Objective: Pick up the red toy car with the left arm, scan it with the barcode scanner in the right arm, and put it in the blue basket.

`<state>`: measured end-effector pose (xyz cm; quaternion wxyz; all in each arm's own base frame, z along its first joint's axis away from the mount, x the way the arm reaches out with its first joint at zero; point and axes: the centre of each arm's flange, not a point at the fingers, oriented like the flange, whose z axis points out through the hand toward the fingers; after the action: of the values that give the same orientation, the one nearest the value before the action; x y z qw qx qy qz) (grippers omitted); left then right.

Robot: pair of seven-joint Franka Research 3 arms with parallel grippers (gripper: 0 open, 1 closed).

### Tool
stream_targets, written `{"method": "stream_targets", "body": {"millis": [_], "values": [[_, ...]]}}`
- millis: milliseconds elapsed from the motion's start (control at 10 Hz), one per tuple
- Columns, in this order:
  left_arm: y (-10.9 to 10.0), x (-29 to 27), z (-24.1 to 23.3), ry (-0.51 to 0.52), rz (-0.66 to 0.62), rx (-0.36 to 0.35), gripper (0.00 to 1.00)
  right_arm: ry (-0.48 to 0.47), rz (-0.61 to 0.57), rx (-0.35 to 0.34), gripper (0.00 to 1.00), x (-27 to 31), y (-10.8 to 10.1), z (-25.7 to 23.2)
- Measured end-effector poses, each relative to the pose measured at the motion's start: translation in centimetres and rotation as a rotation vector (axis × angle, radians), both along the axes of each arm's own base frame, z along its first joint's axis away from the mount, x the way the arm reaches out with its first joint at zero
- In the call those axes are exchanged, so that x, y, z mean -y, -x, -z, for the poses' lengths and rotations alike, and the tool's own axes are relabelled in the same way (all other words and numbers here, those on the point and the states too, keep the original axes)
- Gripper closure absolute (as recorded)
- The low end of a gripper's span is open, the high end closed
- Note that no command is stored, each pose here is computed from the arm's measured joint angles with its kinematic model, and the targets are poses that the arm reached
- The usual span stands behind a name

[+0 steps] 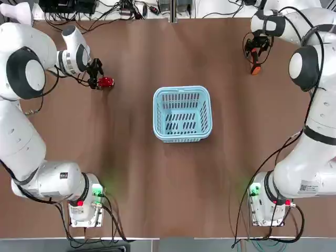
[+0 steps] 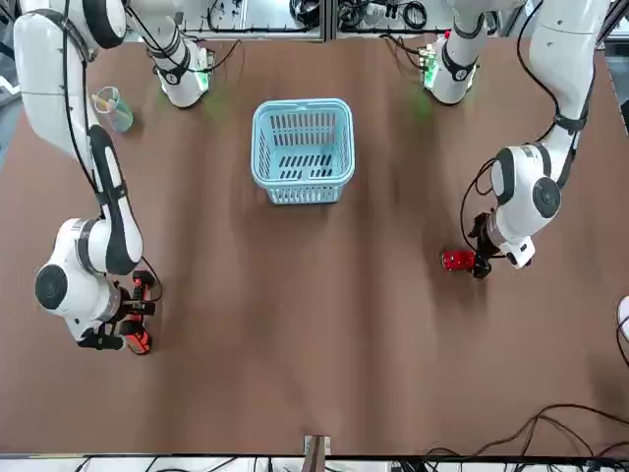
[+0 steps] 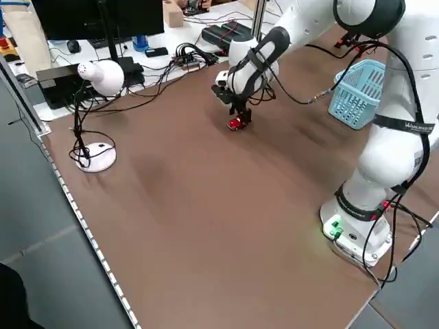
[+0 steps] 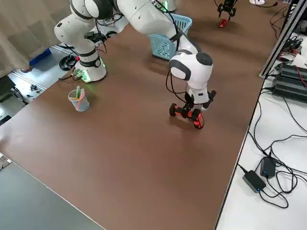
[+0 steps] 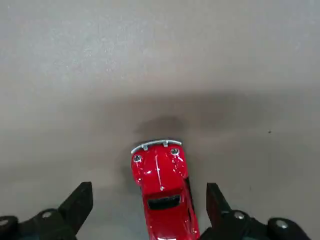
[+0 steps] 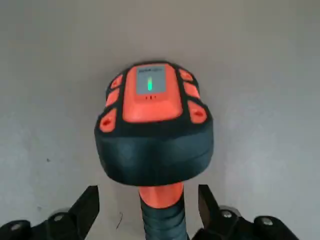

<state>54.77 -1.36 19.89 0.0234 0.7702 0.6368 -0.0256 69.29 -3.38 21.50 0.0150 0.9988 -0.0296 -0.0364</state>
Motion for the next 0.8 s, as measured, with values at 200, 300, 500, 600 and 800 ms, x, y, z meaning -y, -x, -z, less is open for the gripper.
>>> {"method": "stream_targets", "body": {"millis": [200, 300, 500, 600, 800], "values": [[0.1, 0.1, 0.8, 0.000, 0.000, -0.006, 0.00, -0.001, 0.000, -0.009, 0.15, 0.0, 0.3, 0.4], [0.2, 0.3, 1.3, 0.001, 0.004, -0.011, 0.00, -0.001, 0.000, -0.012, 0.17, 0.0, 0.4, 0.5], [-0.1, 1.2, 1.6, 0.002, 0.015, -0.008, 0.03, -0.002, -0.001, -0.034, 0.18, -0.1, 0.7, 0.6], [-0.3, 1.6, 1.5, 0.005, 0.013, -0.003, 0.06, -0.003, -0.001, -0.038, 0.18, -0.1, 0.7, 0.3], [-0.5, 1.7, 1.3, 0.009, 0.008, 0.005, 0.28, -0.003, -0.001, -0.034, 0.20, -0.1, 0.6, -0.3]]}}
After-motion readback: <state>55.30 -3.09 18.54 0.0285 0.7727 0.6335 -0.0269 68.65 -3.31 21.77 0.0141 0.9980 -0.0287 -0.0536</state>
